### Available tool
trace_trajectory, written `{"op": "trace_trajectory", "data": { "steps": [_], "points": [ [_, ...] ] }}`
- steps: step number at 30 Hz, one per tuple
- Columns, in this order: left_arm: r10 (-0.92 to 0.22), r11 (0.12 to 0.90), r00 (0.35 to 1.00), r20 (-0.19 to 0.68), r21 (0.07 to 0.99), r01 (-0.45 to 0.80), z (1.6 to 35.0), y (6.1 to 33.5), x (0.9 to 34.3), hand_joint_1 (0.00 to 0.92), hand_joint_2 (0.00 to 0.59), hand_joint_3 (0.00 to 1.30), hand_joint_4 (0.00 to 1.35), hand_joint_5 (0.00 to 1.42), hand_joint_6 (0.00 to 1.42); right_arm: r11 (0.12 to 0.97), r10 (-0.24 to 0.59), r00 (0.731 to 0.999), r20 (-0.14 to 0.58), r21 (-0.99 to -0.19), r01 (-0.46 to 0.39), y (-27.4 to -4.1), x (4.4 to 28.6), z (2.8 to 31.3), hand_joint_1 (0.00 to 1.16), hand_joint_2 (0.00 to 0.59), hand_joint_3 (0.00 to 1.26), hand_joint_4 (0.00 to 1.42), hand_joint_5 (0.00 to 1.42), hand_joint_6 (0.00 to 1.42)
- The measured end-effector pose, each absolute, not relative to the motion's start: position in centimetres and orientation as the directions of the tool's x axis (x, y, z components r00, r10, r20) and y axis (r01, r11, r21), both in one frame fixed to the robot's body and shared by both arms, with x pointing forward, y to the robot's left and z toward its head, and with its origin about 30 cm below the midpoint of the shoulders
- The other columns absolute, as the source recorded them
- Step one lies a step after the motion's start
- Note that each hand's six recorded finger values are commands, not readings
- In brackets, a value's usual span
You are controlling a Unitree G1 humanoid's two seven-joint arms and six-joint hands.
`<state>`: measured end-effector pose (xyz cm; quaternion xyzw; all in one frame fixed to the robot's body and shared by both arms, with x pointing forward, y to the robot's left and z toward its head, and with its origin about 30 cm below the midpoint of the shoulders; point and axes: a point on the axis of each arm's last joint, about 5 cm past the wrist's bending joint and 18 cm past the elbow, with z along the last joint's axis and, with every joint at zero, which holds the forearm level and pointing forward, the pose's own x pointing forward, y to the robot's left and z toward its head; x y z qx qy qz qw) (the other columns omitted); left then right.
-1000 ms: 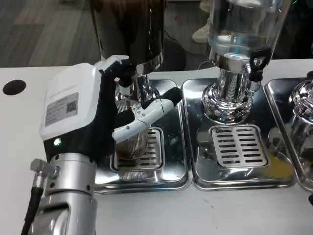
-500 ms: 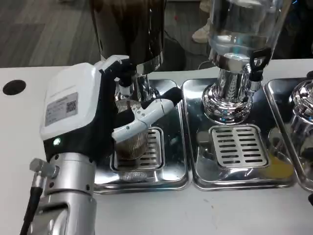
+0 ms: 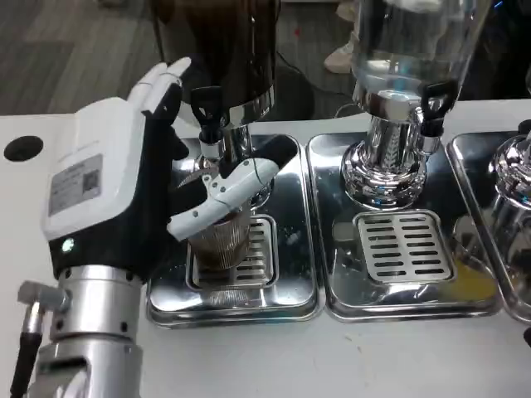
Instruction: Grasp the cup under the faucet to collect the drink, then remove the cup.
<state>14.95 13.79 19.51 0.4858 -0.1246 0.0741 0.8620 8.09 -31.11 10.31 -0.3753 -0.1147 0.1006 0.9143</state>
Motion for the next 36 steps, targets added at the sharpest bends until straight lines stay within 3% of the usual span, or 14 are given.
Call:
{"op": "trace_trajectory", "data": {
  "steps": [3,10,15,25,29,36],
  "points": [
    [0.005,0.467,0.956,0.293,0.845,-0.261,19.6,14.0,14.5,0.006,0.030,0.22,0.12,0.28,0.60,0.704,0.273,0.953,0.133,-0.702,-0.104,-31.1,8.1,10.3,0.52,0.272,0.28,0.20,0.17,0.01],
    [-0.011,0.370,0.974,0.228,0.906,-0.208,19.4,14.4,13.2,0.000,0.028,0.22,0.11,0.20,0.48,0.766,0.257,0.958,0.129,-0.632,-0.120,-31.2,8.3,10.4,0.55,0.163,0.19,0.05,0.10,0.05],
    [-0.018,0.329,0.987,0.160,0.933,-0.145,18.6,14.7,11.5,0.000,0.027,0.22,0.11,0.20,0.47,0.813,0.299,0.953,0.045,-0.536,-0.229,-31.1,9.0,10.5,0.58,0.129,0.16,0.05,0.10,0.08],
    [0.003,0.299,0.997,0.076,0.951,-0.073,16.3,15.0,6.3,0.001,0.035,0.22,0.10,0.21,0.47,0.837,0.376,0.926,-0.025,-0.419,-0.351,-29.4,11.1,9.6,0.59,0.101,0.14,0.08,0.13,0.10],
    [0.028,0.316,0.999,0.044,0.948,-0.050,15.5,15.1,4.6,0.004,0.035,0.22,0.10,0.21,0.47,0.818,0.456,0.890,0.004,-0.397,-0.418,-26.6,12.0,9.5,0.58,0.100,0.14,0.09,0.14,0.12],
    [0.049,0.308,0.998,0.033,0.950,-0.046,14.8,15.4,3.4,0.002,0.037,0.21,0.10,0.20,0.44,0.794,0.501,0.865,0.042,-0.420,-0.439,-24.3,13.1,10.5,0.55,0.123,0.16,0.10,0.15,0.12]
  ]
}}
